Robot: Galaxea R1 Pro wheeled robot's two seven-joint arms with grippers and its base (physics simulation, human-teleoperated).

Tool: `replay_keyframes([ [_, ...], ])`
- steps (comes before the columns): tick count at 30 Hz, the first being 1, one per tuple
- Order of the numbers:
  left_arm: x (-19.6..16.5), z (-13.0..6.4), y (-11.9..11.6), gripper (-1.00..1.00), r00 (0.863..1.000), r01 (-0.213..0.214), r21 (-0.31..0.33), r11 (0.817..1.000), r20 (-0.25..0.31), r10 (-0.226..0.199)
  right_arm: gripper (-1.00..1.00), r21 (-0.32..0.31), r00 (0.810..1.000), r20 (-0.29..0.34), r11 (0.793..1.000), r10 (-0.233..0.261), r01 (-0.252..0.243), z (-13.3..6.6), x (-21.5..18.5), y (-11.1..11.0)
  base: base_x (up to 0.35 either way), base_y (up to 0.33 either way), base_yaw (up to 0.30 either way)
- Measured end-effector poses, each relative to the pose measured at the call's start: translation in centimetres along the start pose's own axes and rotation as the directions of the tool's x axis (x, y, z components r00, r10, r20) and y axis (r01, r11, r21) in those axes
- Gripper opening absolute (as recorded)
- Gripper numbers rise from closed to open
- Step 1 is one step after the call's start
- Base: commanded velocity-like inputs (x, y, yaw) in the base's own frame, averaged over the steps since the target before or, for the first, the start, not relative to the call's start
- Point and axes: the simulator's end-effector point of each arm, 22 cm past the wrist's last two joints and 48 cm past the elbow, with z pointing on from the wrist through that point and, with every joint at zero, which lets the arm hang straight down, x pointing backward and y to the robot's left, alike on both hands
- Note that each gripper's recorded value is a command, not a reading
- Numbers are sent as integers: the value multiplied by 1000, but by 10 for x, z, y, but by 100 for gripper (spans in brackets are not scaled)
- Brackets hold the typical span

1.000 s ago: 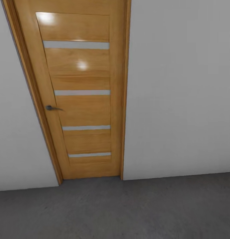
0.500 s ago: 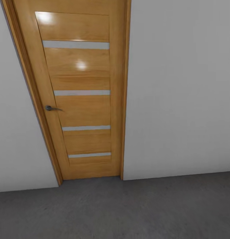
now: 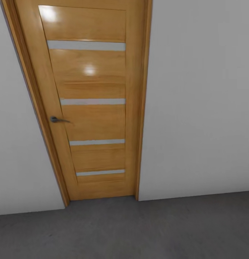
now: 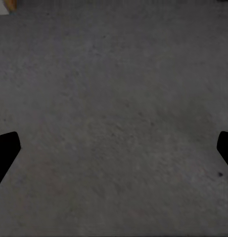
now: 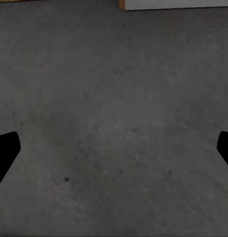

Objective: Move the two storage containers from the living room to the garage. In the garage, place one container on the floor and stack the other container on top of it (either order is fine).

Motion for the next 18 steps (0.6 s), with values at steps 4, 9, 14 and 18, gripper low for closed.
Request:
replay_keyframes([
  [4,0,0,0,100,1000,0,0,1000,0,0,100,0,1000,0,1000,0,0,0,0,0,240,192,0],
  [9,0,0,0,100,1000,0,0,1000,0,0,100,0,1000,0,1000,0,0,0,0,0,101,75,0],
  [14,0,0,0,100,1000,0,0,1000,0,0,100,0,1000,0,1000,0,0,0,0,0,35,20,0],
  [18,0,0,0,100,1000,-1,0,1000,0,1,100,0,1000,0,1000,0,0,0,0,0,135,6,0],
])
